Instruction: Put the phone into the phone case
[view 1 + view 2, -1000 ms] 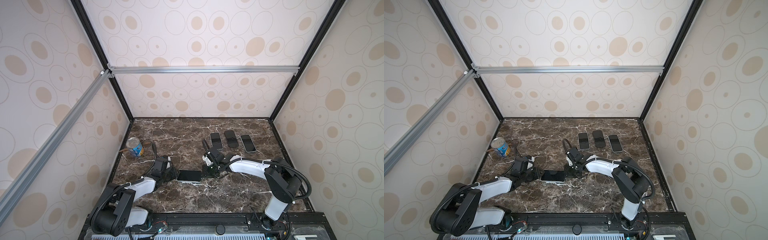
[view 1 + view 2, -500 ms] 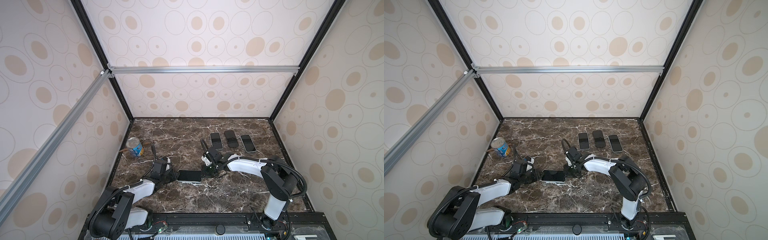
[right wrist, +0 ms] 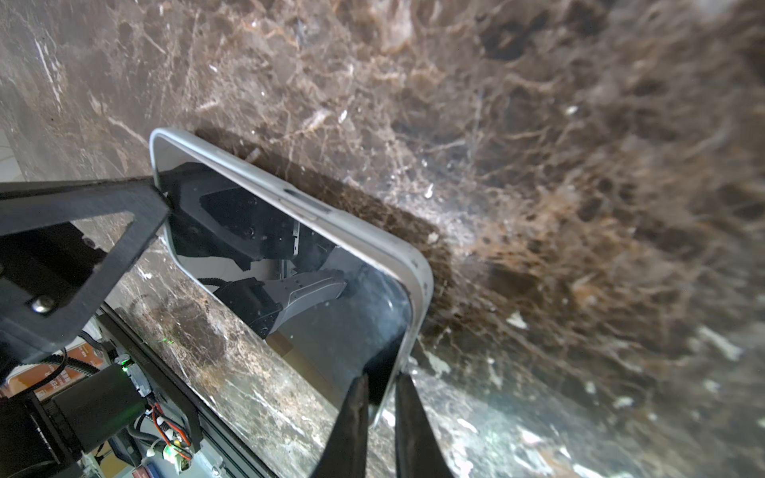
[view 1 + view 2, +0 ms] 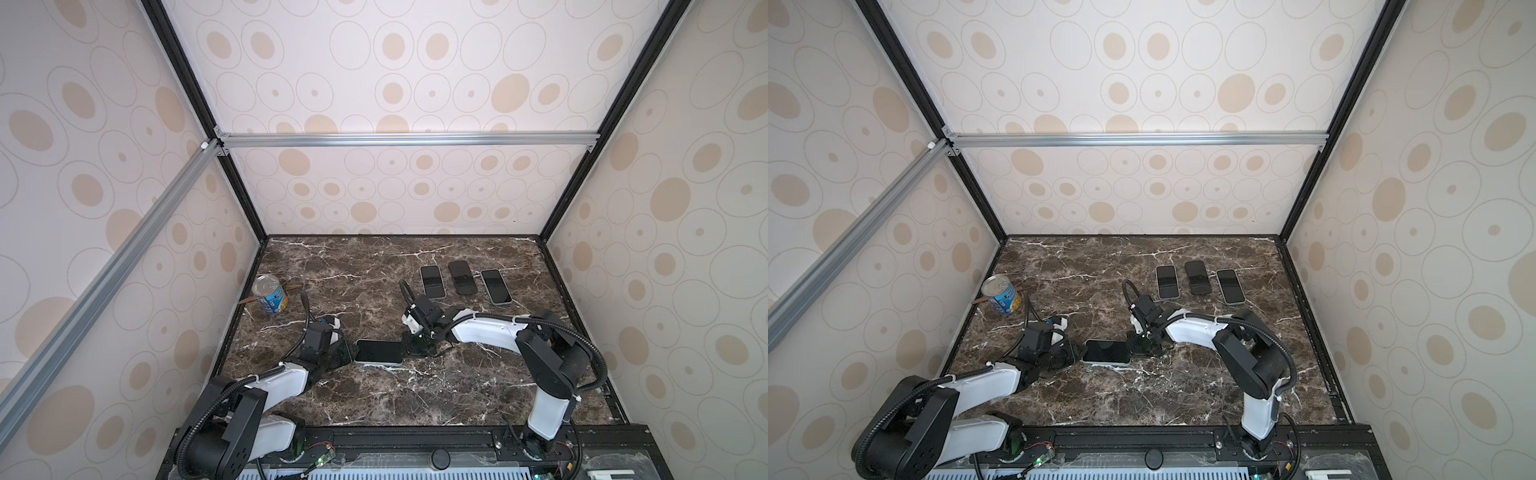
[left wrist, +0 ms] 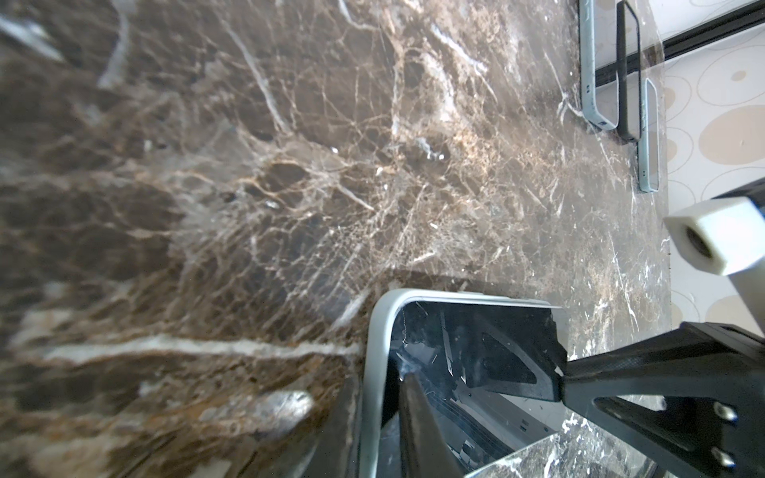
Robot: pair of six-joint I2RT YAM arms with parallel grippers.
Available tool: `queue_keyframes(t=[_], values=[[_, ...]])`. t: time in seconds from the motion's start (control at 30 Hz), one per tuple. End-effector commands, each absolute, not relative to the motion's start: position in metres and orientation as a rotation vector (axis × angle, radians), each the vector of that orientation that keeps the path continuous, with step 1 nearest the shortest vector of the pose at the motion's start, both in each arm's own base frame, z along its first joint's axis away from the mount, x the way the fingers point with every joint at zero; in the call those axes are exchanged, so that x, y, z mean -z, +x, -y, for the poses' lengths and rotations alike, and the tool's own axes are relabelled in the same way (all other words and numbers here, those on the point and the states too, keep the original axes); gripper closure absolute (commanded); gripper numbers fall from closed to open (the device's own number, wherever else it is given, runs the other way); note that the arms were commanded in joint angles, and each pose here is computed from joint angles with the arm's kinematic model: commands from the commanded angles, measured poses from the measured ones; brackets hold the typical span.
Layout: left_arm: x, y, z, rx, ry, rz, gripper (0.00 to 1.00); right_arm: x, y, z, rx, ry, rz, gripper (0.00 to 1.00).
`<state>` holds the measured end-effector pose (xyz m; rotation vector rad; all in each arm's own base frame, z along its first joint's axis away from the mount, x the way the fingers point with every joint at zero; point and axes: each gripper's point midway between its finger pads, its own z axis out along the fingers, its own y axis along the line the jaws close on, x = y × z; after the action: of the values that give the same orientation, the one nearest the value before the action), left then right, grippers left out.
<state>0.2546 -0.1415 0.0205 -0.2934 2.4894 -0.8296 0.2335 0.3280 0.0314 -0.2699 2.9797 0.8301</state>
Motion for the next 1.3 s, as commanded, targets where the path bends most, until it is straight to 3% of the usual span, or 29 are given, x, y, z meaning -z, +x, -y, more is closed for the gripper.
queue_keyframes(t=[0.0,0.8,1.27], values=[[-0.013,0.243,0.144,0.868,-0.312,-2.524,0.82,-0.017,0.223,-0.331,-0.808,-0.295,-3.034,0.88],[-0.002,0.234,0.148,0.899,-0.331,-2.532,0.83,0.067,0.188,-0.280,-0.220,-0.468,-3.254,0.88],[0.000,0.233,0.147,0.894,-0.333,-2.537,0.83,0.103,0.181,-0.268,-0.092,-0.484,-3.311,0.87]])
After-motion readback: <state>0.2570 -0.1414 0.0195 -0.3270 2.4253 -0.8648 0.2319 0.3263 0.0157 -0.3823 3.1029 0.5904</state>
